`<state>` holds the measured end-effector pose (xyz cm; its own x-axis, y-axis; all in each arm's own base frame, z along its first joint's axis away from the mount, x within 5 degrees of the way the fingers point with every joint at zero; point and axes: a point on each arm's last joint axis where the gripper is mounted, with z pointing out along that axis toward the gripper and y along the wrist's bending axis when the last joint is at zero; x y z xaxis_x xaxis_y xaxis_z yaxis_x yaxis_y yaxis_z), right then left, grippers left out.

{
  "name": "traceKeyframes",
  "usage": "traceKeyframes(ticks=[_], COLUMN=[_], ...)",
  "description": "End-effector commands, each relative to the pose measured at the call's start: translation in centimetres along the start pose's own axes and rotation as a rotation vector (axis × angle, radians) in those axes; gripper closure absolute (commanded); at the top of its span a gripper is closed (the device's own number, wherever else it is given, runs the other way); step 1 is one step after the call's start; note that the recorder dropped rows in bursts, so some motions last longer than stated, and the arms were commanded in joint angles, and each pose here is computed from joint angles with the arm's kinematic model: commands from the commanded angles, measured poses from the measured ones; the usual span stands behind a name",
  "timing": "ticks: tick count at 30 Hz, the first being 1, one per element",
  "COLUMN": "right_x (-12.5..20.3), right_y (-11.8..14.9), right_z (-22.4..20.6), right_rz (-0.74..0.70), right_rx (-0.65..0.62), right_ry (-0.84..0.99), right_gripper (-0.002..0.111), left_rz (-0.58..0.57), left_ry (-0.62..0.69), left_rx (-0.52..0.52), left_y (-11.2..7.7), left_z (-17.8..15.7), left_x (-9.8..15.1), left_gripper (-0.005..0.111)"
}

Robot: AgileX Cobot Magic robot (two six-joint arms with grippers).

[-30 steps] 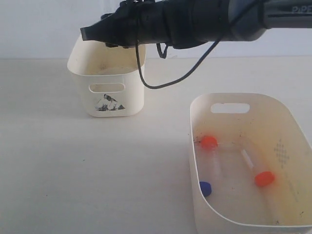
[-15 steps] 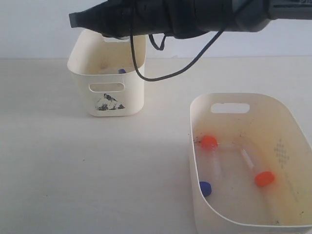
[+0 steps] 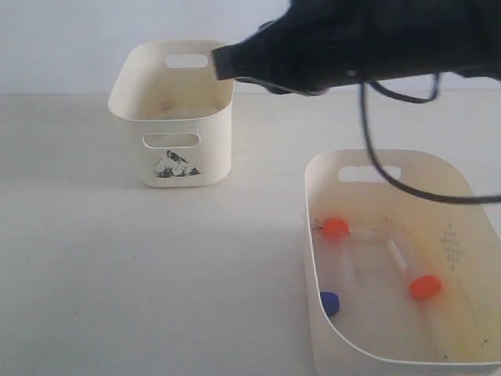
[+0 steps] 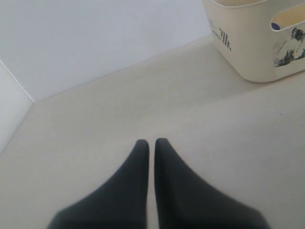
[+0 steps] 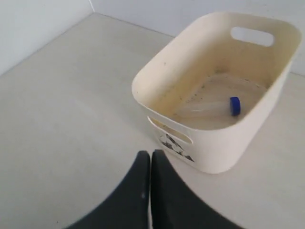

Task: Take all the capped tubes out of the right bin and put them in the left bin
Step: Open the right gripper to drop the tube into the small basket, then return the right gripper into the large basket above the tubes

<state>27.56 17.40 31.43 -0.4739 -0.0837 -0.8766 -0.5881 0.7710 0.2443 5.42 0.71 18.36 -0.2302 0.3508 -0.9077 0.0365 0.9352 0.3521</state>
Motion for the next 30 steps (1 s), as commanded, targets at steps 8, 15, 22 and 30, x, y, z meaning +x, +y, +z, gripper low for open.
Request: traceKeyframes(ticks=[8,15,22,30], right_x=[3.3,6.3,3.7,3.9], right_y=[-0.9,-3.4,-1.6,-4.2], right_z=[-11.3,-14.2,-14.7,-6.4], right_rz=[0.099,0.344,0.492,0.495], right_rx=[0.223,0.638,0.555,0.576], right_ry=[0.080,0.356,0.495,0.810], right_gripper=[0.108,0.109,0.109,0.109], left_rz=[-0.011,-0.011,-0.011,-0.011], left_ry=[-0.008,-0.008,-0.008,-0.008], left_rx=[0.005,0.005,0.005,0.005], left_y=[0.0,0.0,0.0,0.0], left_z=[0.0,0.0,0.0,0.0], left_x=[-0.1,-0.1,-0.1,-0.1], left_gripper=[0.102,0.102,0.102,0.102])
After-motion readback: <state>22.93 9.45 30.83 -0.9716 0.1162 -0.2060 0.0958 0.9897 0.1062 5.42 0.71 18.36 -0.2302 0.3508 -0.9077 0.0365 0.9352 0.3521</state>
